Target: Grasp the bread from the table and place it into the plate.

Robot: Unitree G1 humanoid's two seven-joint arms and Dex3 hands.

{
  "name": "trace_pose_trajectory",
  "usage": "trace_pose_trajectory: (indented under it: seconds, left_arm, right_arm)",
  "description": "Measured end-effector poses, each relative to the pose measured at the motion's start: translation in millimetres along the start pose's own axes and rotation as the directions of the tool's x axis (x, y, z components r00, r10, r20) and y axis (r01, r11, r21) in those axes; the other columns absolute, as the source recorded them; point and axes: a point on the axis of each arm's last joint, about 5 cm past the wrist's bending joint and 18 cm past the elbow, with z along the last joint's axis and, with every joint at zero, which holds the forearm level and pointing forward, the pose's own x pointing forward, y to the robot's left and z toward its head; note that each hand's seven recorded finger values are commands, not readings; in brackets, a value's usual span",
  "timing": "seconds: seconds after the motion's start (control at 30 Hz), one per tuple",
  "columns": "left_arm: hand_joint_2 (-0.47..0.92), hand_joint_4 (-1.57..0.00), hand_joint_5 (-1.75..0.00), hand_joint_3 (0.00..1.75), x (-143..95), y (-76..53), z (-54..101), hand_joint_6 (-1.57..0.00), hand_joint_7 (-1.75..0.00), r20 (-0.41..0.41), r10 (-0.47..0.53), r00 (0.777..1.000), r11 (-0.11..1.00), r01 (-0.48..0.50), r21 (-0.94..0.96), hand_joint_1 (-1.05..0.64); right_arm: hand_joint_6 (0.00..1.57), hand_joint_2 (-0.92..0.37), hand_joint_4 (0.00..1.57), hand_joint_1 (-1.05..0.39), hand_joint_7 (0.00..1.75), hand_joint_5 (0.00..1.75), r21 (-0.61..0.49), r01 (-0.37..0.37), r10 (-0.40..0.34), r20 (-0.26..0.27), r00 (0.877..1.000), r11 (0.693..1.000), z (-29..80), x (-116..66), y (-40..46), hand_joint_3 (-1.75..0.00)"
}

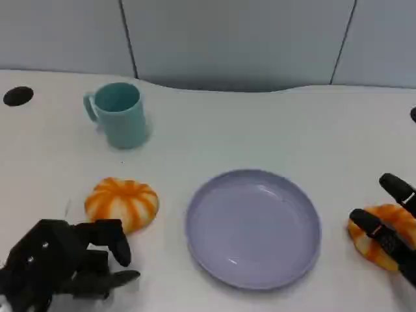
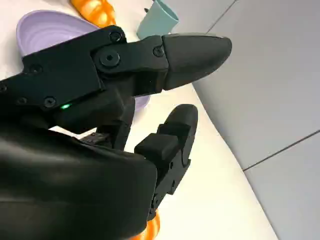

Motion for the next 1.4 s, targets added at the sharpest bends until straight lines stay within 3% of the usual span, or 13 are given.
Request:
trace_pose_trajectory:
  seconds: [0.53,0.73,0.8,0.87,0.97,1.1,1.27,1.37,1.4]
  left_arm:
    - [0.68,-0.78,-1.75,0.39,-0.7,0.4,-1.5,-0.61,-1.75,0.008,0.002,1.0,1.0,-0.002,-0.021,-0.36]
    - [0.7,-0.79,-1.75,0.43,-3.9,0.0,-8.6,-0.61,-1.75,0.058,0.018,0.998,0.997,-0.013,-0.072,-0.32]
    - [0.71,-0.82,-1.75,0.46,-5.9,-0.3,-8.0,-0.62,-1.75,0.114,0.036,0.993,0.997,-0.029,-0.066,-0.27]
    - [0.72,-0.82,-1.75,0.48,-7.8,1.4,-2.9,-0.61,-1.75,0.222,0.066,0.973,0.998,-0.061,-0.033,-0.28]
    - [0.72,-0.81,-1.75,0.49,-9.2,6.5,6.8,-0.6,-1.75,0.365,0.12,0.923,0.989,-0.144,0.039,-0.29]
    - [0.72,-0.82,-1.75,0.47,-8.5,7.7,15.3,-0.59,-1.75,0.463,0.113,0.879,0.937,-0.249,0.246,-0.3]
    - [0.73,-0.77,-1.75,0.47,-4.2,18.7,35.6,-0.55,-1.75,0.587,0.068,0.807,0.756,-0.426,0.497,-0.32]
    - [0.78,-0.64,-1.75,0.34,-1.3,20.9,43.7,-0.47,-1.7,0.562,-0.009,0.827,0.64,-0.428,0.638,-0.37]
    - [0.83,-0.51,-1.74,0.22,-0.7,22.0,46.0,-0.42,-1.57,0.548,-0.031,0.836,0.606,-0.42,0.676,-0.41]
  right_arm:
    - [0.55,-0.92,0.52,-0.32,0.6,0.92,0.0,-0.009,0.009,-0.001,1.0,1.0,0.0,0.0,0.1,-0.3]
    - [0.55,-0.92,0.52,-0.32,0.61,0.92,0.001,-0.007,0.007,-0.001,1.0,1.0,-0.2,0.1,0.3,-0.28]
    - [0.56,-0.92,0.52,-0.32,0.62,0.92,0.002,-0.006,0.006,-0.001,1.0,1.0,-0.4,0.2,0.6,-0.28]
    - [0.56,-0.92,0.51,-0.32,0.62,0.92,0.001,-0.006,0.006,-0.002,1.0,1.0,-0.7,0.4,1.1,-0.29]
    - [0.56,-0.92,0.51,-0.32,0.62,0.92,-0.001,-0.008,0.008,-0.005,1.0,1.0,-1.2,0.7,2.0,-0.3]
    - [0.56,-0.92,0.51,-0.33,0.63,0.93,-0.007,-0.007,0.007,-0.011,1.0,1.0,-2.3,1.4,3.8,-0.3]
    - [0.56,-0.92,0.51,-0.34,0.63,0.94,-0.003,-0.007,0.007,-0.017,1.0,1.0,-4.6,2.9,7.1,-0.31]
    - [0.56,-0.92,0.52,-0.34,0.63,0.94,0.0,-0.008,0.008,-0.017,1.0,1.0,-5.0,3.6,8.4,-0.3]
    - [0.56,-0.92,0.52,-0.34,0.63,0.94,0.001,-0.008,0.008,-0.017,1.0,1.0,-5.2,3.7,8.7,-0.3]
